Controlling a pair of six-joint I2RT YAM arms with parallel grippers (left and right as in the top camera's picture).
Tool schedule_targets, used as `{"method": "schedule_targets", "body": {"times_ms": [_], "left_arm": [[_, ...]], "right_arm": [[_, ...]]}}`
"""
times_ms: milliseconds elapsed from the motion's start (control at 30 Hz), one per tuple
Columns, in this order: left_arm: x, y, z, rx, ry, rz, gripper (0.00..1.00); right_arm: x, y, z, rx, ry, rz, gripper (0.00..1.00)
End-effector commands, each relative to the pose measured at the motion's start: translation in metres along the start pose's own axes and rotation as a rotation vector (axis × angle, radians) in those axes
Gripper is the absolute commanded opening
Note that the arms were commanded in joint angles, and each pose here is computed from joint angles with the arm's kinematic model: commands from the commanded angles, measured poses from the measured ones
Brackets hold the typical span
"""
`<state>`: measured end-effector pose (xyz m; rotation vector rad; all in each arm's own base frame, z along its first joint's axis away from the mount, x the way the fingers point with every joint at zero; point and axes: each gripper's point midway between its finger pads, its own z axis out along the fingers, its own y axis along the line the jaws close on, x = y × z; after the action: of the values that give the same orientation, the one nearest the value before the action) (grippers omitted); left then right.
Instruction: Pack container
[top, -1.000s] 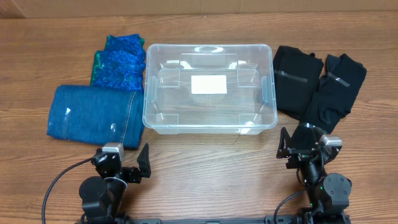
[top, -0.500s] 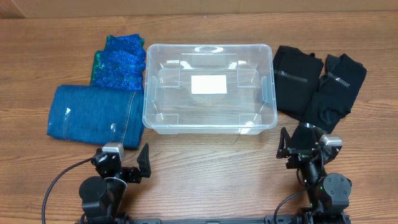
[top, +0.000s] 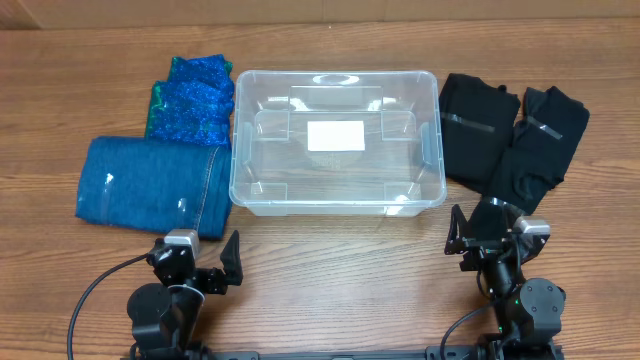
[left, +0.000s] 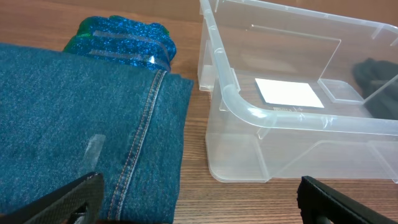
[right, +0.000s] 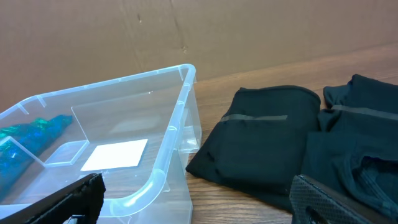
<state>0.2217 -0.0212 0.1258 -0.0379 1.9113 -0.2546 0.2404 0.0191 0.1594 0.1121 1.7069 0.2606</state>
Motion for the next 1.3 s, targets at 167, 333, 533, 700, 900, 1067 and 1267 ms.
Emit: {"method": "schedule_targets", "body": {"times_ms": [167,333,533,700,900,1067,1267], "left_arm": [[0.0018,-0.0016,0.001,0.009,0.003,0.021,1.0],[0.0018,-0.0016,0.001,0.009,0.003,0.021,1.0],[0.0018,-0.0016,0.001,0.009,0.003,0.021,1.0],[0.0018,-0.0016,0.001,0.009,0.003,0.021,1.0],[0.0018,-0.0016,0.001,0.009,0.003,0.021,1.0],[0.0018,-0.0016,0.001,0.009,0.003,0.021,1.0],[-0.0019,0.0075,0.0008,-0.045,-0.012,0.075,1.0]], "right_arm": [[-0.0025,0.0003,-0.0005,-0.002,-0.013,0.003,1.0],[-0.0023,0.0003,-0.0005,-0.002,-0.012,0.003,1.0],[-0.0023,0.0003,-0.0005,-0.002,-0.012,0.003,1.0],[-0.0023,0.0003,-0.0005,-0.002,-0.012,0.003,1.0],[-0.0026,0.0004,-0.0005,-0.003,-0.013,0.004,1.0],[-0.0016,0.0001,-0.0004,-0.001,-0.009,0.004,1.0],[-0.0016,0.0001,-0.0004,-0.001,-0.009,0.004,1.0]]}}
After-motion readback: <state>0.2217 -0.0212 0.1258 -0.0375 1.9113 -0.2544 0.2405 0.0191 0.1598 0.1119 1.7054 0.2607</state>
